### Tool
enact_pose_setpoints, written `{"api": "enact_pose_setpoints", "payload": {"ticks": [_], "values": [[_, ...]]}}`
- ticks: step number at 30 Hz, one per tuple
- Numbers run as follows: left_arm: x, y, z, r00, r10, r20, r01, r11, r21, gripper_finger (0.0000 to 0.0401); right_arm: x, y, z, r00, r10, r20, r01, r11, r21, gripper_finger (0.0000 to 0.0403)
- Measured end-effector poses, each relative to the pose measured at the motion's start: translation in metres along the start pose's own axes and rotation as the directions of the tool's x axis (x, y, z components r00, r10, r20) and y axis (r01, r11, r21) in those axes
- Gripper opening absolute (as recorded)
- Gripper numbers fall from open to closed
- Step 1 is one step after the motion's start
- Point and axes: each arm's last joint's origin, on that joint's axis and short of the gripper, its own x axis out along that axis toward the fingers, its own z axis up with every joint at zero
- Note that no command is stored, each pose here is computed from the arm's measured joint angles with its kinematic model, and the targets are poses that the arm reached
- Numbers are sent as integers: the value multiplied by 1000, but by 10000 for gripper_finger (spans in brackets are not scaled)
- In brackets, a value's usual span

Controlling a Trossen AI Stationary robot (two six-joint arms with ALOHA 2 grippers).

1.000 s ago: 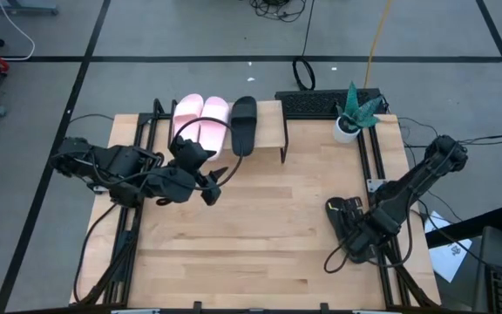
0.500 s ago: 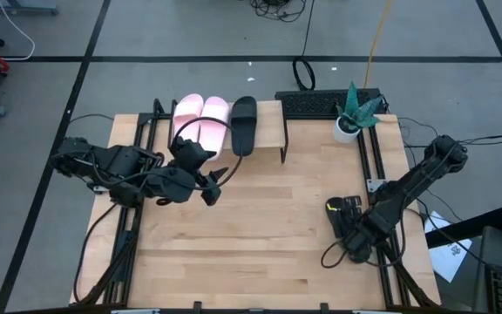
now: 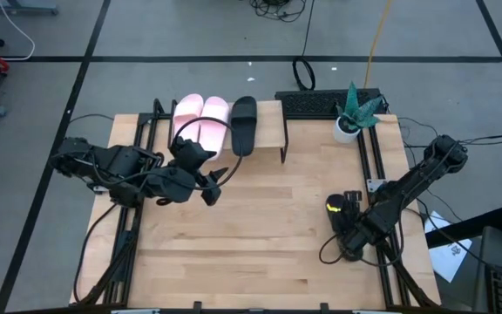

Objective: Pick and place slides into the shelf
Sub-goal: Put the black slipper on the shelf

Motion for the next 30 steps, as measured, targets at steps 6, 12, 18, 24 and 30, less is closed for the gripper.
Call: {"api": "enact_pose_setpoints", "payload": {"ticks": [6,12,18,24,30], "values": [[0,0,0,1000,0,0,0,1000,2,253,0,-1,0,1000,-20,5,20,999,42,94],[0,0,0,1000,0,0,0,1000,3,253,-1,-2,-1,1000,-31,-1,31,999,29,11],[0,0,0,1000,2,-2,-2,1000,5,253,-11,-5,1,999,-32,-38,33,999,31,5],[0,6,-5,997,70,-24,-68,996,61,253,-64,-11,20,999,-1,38,-2,998,57,3],[-1,19,-14,979,196,-64,-187,975,117,253,-137,-31,45,953,28,300,-75,986,146,1]]}}
